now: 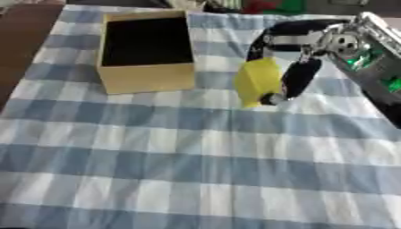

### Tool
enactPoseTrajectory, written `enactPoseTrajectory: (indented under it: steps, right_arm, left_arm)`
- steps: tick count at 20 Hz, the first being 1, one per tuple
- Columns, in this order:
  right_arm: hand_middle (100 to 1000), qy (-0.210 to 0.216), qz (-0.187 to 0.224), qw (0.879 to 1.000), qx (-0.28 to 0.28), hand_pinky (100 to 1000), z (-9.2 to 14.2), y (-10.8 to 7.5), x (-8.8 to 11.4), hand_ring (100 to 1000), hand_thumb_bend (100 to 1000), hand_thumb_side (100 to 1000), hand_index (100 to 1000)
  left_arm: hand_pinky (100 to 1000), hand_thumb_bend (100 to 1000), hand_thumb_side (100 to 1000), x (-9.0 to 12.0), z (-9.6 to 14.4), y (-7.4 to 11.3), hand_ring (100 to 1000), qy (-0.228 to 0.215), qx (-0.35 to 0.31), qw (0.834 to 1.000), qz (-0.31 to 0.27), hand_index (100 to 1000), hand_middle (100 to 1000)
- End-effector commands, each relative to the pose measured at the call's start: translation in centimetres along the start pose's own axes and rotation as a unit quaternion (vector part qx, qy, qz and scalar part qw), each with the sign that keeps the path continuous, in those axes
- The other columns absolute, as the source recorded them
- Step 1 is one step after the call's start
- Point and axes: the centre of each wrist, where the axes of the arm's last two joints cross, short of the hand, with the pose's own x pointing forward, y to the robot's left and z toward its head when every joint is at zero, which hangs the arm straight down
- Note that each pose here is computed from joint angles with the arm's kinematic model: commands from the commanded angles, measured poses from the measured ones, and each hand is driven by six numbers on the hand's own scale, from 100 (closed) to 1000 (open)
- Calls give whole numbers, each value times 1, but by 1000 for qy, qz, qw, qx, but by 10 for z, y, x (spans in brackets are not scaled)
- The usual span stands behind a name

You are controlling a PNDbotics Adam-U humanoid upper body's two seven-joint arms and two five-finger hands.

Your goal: Pick up objects on the table and place them in the box.

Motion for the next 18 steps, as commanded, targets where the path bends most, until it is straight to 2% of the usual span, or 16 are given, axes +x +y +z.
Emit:
enactPoseTrajectory:
  steps: [1,7,10,14,18]
  right_arm:
    - [483,0,1,999,-36,941,-2,-23,6,932,100,100,650]
    - [486,-6,-7,997,-80,942,-39,-53,23,933,100,100,655]
    - [493,-7,-14,995,-101,939,-60,-61,34,933,100,100,663]
    - [497,-11,-22,993,-111,931,-89,-63,50,929,100,100,672]
    - [496,-6,-42,991,-126,929,-109,-59,57,930,100,100,679]
  left_arm:
    - [954,100,248,4,-3,1,696,-8,-2,1000,6,719,518]
    - [953,100,245,6,-3,-1,696,-8,-8,1000,11,719,519]
    - [952,100,245,7,-3,-3,696,-10,-11,1000,17,719,519]
    - [953,100,245,9,-4,-6,697,-12,-16,999,25,719,519]
    - [953,100,245,11,-4,-8,697,-14,-19,999,33,720,519]
